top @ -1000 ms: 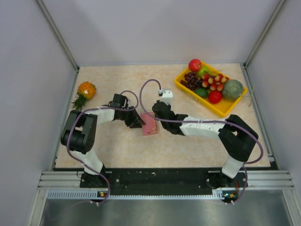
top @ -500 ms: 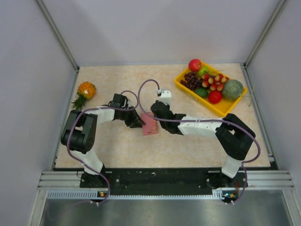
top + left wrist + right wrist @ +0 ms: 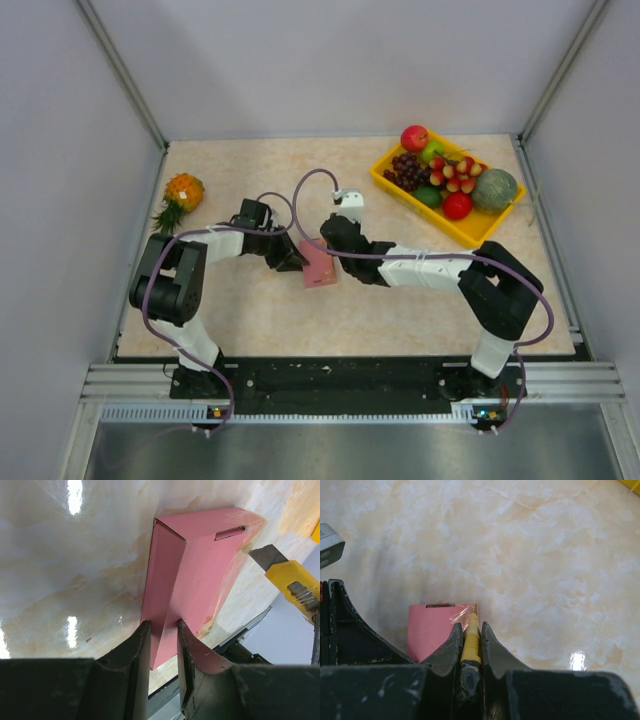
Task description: Unpack the express box
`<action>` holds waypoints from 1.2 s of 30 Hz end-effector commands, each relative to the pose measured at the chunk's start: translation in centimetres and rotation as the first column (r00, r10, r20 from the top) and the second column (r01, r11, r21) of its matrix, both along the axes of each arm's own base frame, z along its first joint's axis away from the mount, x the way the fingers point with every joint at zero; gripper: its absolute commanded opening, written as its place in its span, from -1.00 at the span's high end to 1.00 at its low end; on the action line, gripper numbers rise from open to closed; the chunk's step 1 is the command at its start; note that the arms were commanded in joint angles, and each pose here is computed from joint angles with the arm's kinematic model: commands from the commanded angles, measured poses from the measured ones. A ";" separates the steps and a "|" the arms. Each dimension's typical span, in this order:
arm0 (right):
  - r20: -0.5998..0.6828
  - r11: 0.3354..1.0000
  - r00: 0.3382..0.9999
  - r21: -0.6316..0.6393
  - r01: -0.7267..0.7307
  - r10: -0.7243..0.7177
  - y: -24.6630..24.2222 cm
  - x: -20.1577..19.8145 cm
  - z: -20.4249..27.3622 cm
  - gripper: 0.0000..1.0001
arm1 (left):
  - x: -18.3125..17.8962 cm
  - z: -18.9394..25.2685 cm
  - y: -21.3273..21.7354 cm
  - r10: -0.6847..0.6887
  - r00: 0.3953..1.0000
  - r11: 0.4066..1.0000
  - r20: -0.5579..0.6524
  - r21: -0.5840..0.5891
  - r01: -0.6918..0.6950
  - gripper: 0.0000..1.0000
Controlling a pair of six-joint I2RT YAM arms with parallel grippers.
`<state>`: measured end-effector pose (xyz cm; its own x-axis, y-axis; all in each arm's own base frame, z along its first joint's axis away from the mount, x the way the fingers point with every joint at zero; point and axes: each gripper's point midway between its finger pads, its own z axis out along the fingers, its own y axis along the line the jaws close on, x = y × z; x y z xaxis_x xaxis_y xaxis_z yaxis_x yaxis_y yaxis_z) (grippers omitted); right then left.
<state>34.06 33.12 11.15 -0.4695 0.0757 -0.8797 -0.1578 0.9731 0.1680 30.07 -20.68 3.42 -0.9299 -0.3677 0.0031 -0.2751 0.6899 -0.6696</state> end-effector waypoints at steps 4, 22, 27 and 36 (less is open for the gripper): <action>-0.008 0.997 0.997 -0.025 -0.074 0.073 2.1 -0.2 -0.1 1.00 | -0.5 -2.1 0.9 0.015 0.998 0.998 -0.057 0.065 -0.011 0.47; -0.020 0.983 0.984 -0.038 -0.179 0.178 3.7 -2.3 0.1 1.00 | 0.9 -1.8 -0.1 0.053 0.994 0.999 -0.098 0.000 -0.053 -0.04; -0.036 0.980 0.981 -0.052 -0.192 0.191 3.7 -3.0 0.0 1.00 | 0.4 -2.8 0.1 0.089 0.984 0.996 -0.155 0.010 -0.088 0.21; -0.059 0.976 0.977 -0.065 -0.207 0.203 2.8 -5.0 0.7 1.00 | 0.1 -3.7 0.2 0.142 0.969 0.990 -0.202 0.024 -0.140 0.43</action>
